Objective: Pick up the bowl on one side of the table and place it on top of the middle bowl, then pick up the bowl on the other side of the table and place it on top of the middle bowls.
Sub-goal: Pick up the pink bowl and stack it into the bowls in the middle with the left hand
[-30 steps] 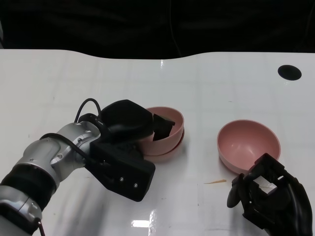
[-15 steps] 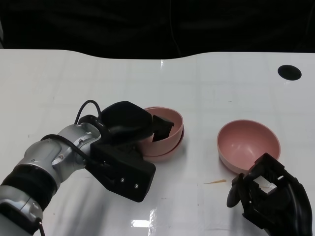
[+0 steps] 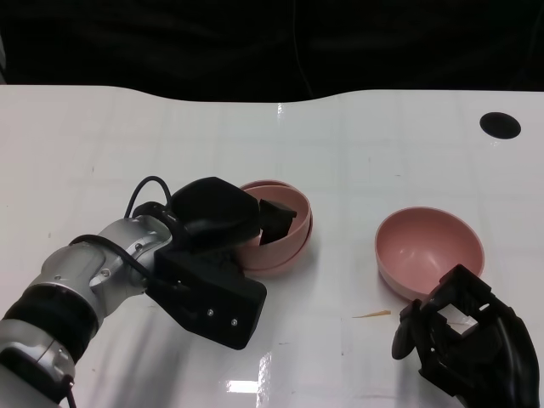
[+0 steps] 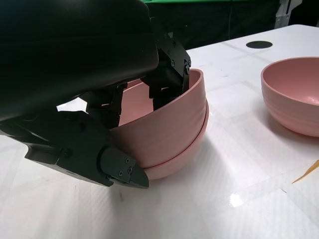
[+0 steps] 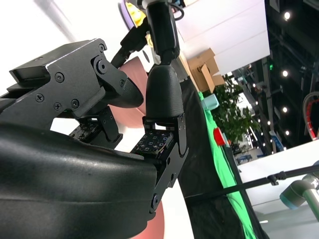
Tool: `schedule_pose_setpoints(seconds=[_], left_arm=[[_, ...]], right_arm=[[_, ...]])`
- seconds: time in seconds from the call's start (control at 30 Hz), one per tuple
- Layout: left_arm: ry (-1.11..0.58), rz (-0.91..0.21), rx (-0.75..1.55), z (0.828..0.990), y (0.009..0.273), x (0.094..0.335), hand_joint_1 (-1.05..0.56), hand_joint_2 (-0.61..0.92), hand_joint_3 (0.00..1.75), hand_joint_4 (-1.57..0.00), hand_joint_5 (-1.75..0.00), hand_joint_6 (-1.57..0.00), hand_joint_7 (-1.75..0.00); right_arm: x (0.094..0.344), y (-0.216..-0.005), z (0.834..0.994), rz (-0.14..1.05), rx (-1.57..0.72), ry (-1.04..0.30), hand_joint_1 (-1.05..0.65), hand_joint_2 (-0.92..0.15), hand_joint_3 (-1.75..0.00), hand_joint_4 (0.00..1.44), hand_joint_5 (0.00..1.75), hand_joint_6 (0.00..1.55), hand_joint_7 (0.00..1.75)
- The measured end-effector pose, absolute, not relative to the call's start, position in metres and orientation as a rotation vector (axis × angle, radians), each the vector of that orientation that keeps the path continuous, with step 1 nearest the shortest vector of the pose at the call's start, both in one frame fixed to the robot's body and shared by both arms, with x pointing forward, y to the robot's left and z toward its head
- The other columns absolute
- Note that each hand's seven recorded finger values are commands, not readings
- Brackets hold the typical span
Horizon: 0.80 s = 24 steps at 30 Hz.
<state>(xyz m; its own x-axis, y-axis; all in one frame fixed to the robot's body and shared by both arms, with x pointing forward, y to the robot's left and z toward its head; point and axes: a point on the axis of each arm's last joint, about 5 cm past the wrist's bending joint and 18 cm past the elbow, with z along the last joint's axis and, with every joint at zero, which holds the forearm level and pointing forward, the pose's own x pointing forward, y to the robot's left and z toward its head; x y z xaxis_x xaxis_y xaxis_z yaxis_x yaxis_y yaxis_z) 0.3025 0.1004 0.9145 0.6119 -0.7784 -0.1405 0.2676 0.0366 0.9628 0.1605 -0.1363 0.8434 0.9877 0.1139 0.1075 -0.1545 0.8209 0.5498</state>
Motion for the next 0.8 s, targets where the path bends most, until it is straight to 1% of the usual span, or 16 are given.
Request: schedule_pose_setpoints(seconds=[0.1,0.27,0.4,0.43,0.47,0.5,0.53,0.57,0.63,0.7,0.73,0.8], left_arm=[[-0.492,-0.855,1.302,0.914,0.1,0.303,-0.09,0.92,0.12,-0.67,-1.75,-0.44,-1.75],[-0.5,-0.852,1.301,0.914,0.1,0.302,-0.12,0.92,0.17,-0.67,-1.75,-0.44,-1.75],[-0.513,-0.844,1.296,0.913,0.099,0.302,-0.09,0.92,0.16,-0.68,-1.75,-0.46,-1.74],[-0.521,-0.84,1.296,0.913,0.099,0.302,-0.16,0.92,0.19,-0.64,-1.57,-0.53,-1.46],[-0.53,-0.841,1.314,0.913,0.099,0.301,-0.32,0.92,0.25,-0.7,-0.93,-0.7,-0.82],[-0.533,-0.847,1.34,0.913,0.099,0.301,-0.46,0.92,0.29,-0.7,-0.54,-0.74,-0.45],[-0.536,-0.848,1.367,0.914,0.099,0.301,-0.57,0.92,0.31,-0.68,-0.31,-0.75,-0.25],[-0.539,-0.842,1.39,0.915,0.099,0.302,-0.71,0.92,0.35,-0.59,-0.13,-0.69,-0.1],[-0.552,-0.817,1.413,0.919,0.099,0.302,-0.86,0.92,0.42,-0.4,-0.03,-0.58,-0.02],[-0.56,-0.791,1.418,0.922,0.099,0.303,-0.91,0.92,0.45,-0.32,-0.01,-0.53,-0.01],[-0.563,-0.782,1.417,0.923,0.099,0.302,-0.95,0.92,0.48,-0.25,0.0,-0.49,0.0],[-0.564,-0.773,1.414,0.923,0.098,0.302,-0.97,0.92,0.52,-0.17,0.0,-0.44,0.0]], right_arm=[[0.16,-0.136,0.843,0.139,0.59,-0.07,-0.05,-0.58,-1.15,0.89,1.7,0.77,1.47],[0.161,-0.136,0.843,0.139,0.59,-0.07,-0.04,-0.59,-1.14,0.89,1.7,0.77,1.47],[0.161,-0.136,0.844,0.14,0.593,-0.066,-0.04,-0.61,-1.13,0.88,1.71,0.77,1.47],[0.161,-0.136,0.844,0.14,0.594,-0.066,-0.04,-0.61,-1.13,0.88,1.71,0.76,1.48],[0.161,-0.136,0.844,0.139,0.594,-0.066,-0.04,-0.61,-1.13,0.87,1.72,0.76,1.48],[0.161,-0.136,0.844,0.139,0.594,-0.066,-0.04,-0.61,-1.12,0.87,1.72,0.75,1.48],[0.161,-0.136,0.844,0.139,0.594,-0.067,-0.04,-0.61,-1.12,0.87,1.72,0.75,1.49],[0.161,-0.137,0.844,0.139,0.594,-0.067,-0.04,-0.62,-1.12,0.87,1.72,0.75,1.48],[0.161,-0.137,0.844,0.14,0.593,-0.068,-0.04,-0.61,-1.12,0.87,1.71,0.76,1.48],[0.161,-0.138,0.844,0.142,0.591,-0.068,-0.04,-0.61,-1.12,0.87,1.71,0.76,1.48],[0.161,-0.138,0.844,0.143,0.591,-0.068,-0.04,-0.61,-1.13,0.87,1.71,0.76,1.48],[0.16,-0.138,0.844,0.144,0.591,-0.069,-0.04,-0.61,-1.13,0.87,1.71,0.76,1.48]])
